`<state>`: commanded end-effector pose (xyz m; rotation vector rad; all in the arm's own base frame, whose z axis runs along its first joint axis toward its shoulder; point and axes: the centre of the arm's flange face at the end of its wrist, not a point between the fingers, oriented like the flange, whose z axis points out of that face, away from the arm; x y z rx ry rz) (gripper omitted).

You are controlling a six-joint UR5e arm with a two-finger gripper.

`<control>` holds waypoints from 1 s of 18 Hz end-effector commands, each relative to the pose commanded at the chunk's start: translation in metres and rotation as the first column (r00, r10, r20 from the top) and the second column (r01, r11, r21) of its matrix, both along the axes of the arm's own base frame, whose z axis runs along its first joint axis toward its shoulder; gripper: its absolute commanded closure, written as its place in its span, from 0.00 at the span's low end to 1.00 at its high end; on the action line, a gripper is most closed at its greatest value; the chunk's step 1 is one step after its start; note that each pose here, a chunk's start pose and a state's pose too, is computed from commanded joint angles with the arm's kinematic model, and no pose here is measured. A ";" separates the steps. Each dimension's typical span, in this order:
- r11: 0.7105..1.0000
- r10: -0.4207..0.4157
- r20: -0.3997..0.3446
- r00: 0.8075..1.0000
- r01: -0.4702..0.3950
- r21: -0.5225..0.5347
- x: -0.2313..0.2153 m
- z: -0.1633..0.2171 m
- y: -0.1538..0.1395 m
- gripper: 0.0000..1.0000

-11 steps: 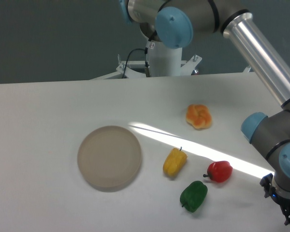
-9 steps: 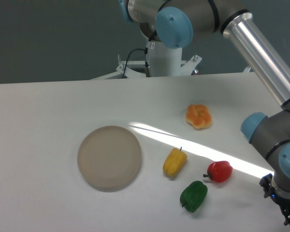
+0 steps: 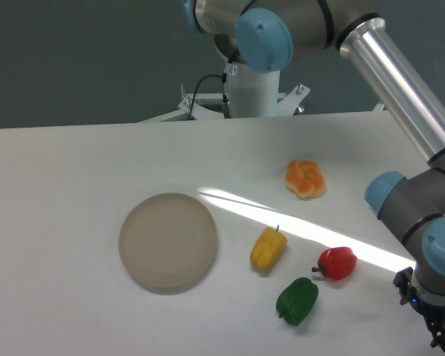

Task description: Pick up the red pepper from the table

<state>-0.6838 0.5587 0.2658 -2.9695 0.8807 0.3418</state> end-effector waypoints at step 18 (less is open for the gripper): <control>0.995 -0.013 0.142 0.990 0.027 -0.099 0.124 0.030 -0.031 0.00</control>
